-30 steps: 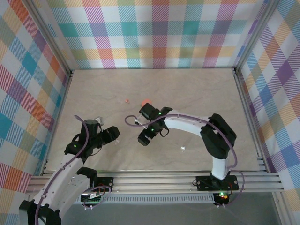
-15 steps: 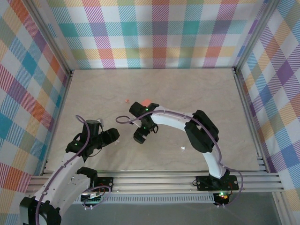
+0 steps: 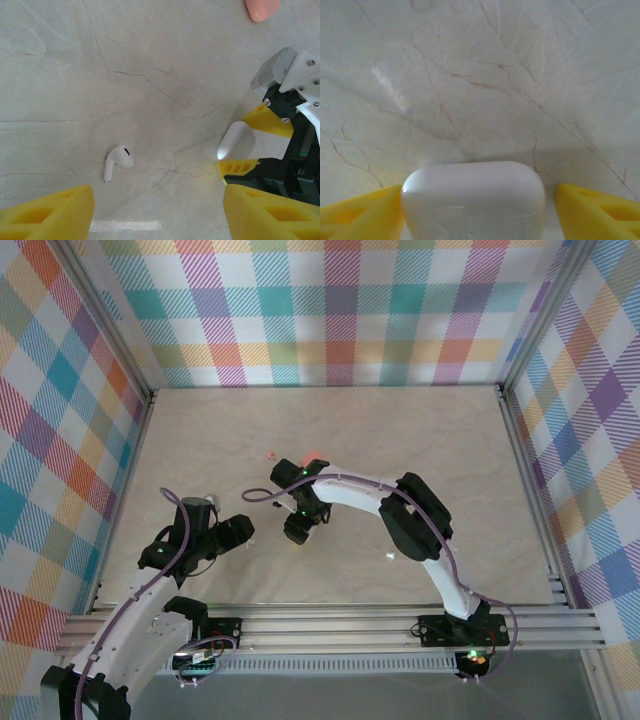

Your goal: Insert wireless bluetooth earbuds into charging case

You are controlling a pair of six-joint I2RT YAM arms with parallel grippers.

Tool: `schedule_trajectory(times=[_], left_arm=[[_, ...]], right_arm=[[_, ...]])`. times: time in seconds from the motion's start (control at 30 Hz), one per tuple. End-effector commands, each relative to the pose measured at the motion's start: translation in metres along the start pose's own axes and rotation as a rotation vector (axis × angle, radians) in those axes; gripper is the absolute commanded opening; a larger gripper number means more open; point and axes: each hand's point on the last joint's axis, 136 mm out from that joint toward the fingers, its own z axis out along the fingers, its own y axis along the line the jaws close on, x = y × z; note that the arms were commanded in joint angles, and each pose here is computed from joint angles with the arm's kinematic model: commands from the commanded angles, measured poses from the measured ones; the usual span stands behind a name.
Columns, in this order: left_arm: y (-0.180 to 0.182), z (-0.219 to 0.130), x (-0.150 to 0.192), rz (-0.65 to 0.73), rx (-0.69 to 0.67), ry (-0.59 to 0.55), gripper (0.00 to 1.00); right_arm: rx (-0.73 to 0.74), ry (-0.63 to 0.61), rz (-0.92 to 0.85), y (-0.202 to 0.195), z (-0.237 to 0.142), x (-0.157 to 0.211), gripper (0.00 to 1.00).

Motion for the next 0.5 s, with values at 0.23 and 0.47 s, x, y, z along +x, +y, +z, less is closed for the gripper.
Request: schedule_trajectory(times=[0.23, 0.47], left_arm=[[-0.015, -0.005, 0.001, 0.049, 0.068, 0.009, 0.74], [-0.081, -0.028, -0.015, 0.226, 0.415, -0.098, 0.8]], right_arm=[[-0.03, -0.024, 0.127, 0.001, -0.019, -0.001, 0.61], [-0.121, -0.224, 0.458, -0.033, -0.078, -0.018, 0.57]])
